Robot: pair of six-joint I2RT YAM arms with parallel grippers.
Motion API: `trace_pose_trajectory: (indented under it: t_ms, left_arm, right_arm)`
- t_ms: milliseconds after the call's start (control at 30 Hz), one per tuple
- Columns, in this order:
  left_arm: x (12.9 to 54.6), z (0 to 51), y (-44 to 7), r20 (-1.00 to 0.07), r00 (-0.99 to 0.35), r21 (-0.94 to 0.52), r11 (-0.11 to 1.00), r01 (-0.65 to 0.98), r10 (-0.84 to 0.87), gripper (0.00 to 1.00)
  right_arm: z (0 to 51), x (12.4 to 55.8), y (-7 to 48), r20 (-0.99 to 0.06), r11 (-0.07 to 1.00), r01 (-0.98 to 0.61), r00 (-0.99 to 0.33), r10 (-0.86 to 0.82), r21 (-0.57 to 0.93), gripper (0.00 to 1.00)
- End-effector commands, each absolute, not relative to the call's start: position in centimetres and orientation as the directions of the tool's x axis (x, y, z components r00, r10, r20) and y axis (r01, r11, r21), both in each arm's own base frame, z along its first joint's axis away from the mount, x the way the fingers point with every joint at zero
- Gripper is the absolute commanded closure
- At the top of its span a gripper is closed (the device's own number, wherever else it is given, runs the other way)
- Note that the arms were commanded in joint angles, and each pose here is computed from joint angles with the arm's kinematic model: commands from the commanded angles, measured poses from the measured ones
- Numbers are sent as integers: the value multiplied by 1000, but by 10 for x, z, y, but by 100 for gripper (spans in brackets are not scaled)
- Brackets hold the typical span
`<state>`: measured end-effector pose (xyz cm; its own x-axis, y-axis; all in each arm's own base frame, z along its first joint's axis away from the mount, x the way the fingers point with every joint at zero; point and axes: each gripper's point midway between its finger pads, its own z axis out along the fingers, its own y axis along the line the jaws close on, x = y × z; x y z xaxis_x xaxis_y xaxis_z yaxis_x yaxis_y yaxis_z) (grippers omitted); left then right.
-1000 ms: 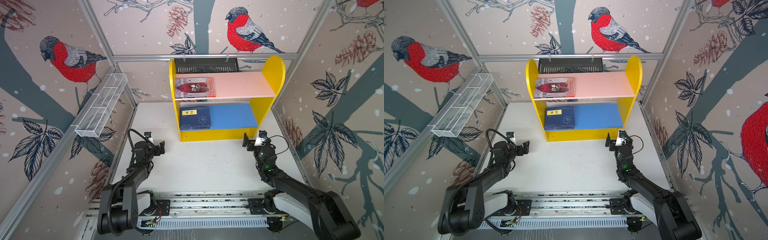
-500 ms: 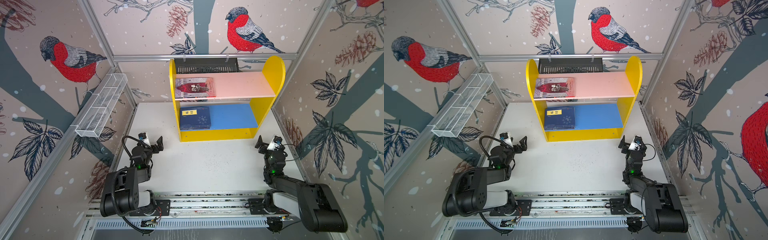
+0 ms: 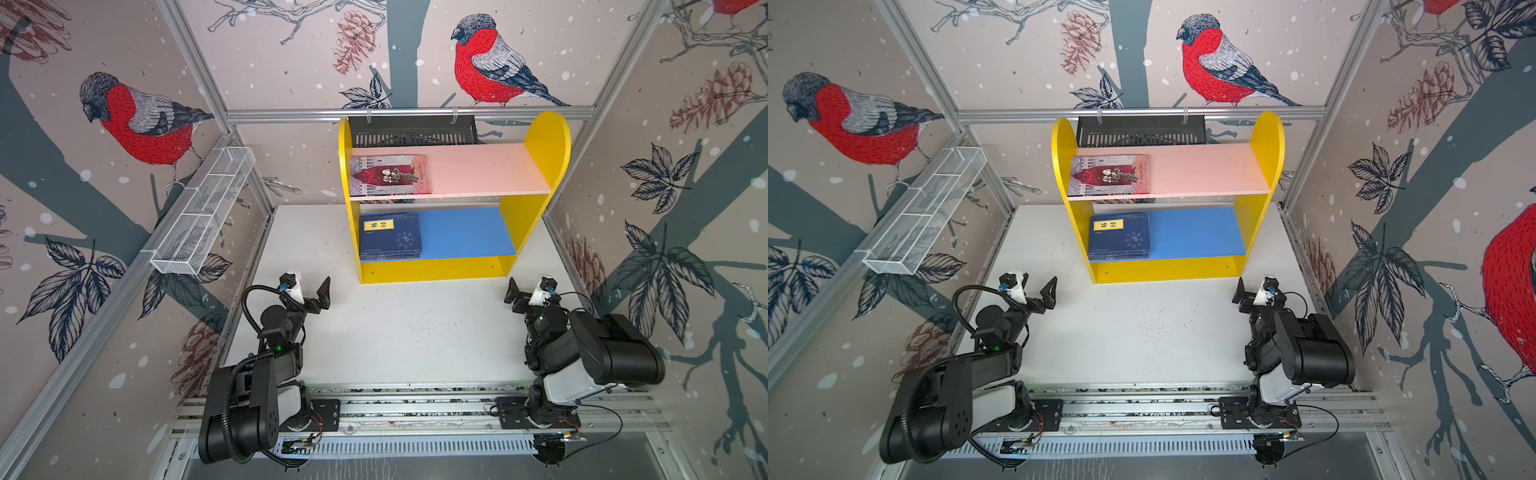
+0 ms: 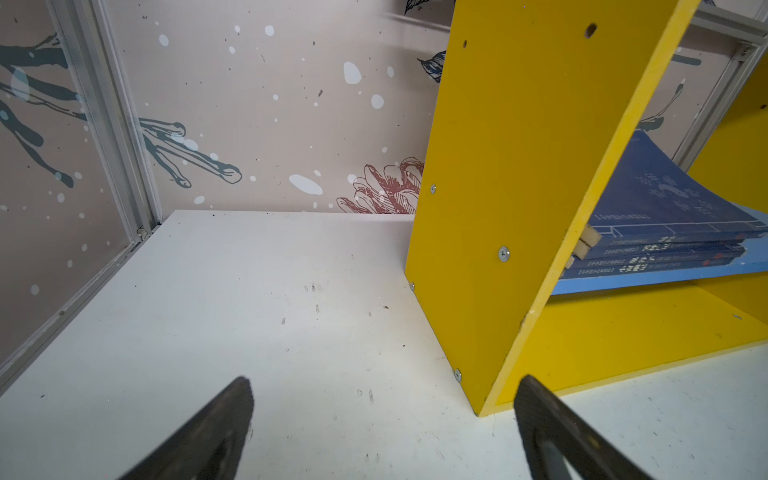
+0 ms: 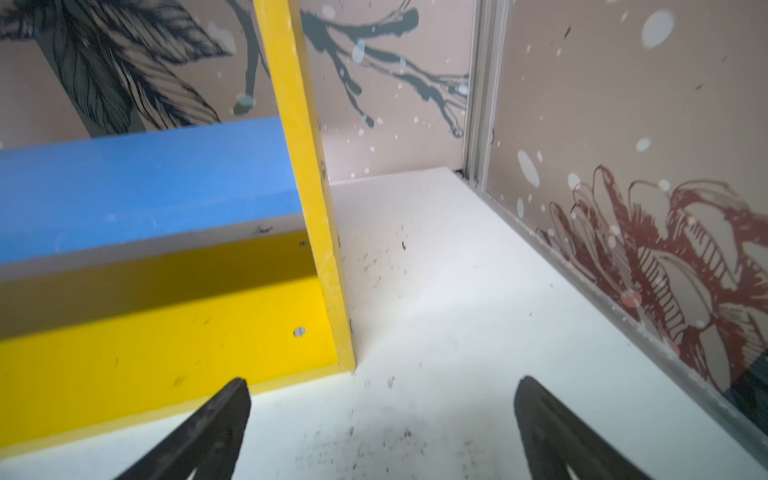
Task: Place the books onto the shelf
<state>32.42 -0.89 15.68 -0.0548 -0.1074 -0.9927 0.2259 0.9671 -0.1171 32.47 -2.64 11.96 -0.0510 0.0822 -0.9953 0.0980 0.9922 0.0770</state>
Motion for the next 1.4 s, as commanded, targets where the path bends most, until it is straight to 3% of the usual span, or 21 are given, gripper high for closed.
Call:
trace_pose_trajectory:
  t_ms: [0, 467, 667, 800, 1000, 1233, 1367]
  left_arm:
    - [333, 158, 12, -994, -43, -109, 988, 112, -105, 2]
    - [345, 158, 27, -988, -4, -156, 986, 55, -156, 2]
    - [348, 153, 4, -995, -10, -100, 977, 190, -99, 1]
    - [324, 157, -2, -994, 84, -49, 981, 186, -65, 1]
    - [333, 152, -1, -995, 65, -67, 979, 191, -81, 1]
    - [332, 153, -1, -994, 70, -67, 979, 191, -82, 1]
    - [334, 153, -1, -995, 65, -65, 979, 193, -79, 1]
  right_arm:
    - [158, 323, -22, -990, 994, 54, 106, 91, 97, 0]
    - [153, 331, -25, -991, 993, 31, 73, 113, 116, 0]
    - [153, 331, -25, -991, 993, 33, 72, 114, 116, 0]
    - [152, 332, -25, -991, 993, 35, 69, 114, 117, 0]
    - [151, 335, -25, -992, 993, 34, 57, 110, 112, 0]
    - [130, 370, -15, -995, 997, 75, -93, 36, 29, 1]
    - [136, 361, -9, -999, 994, 110, -52, -14, -20, 0]
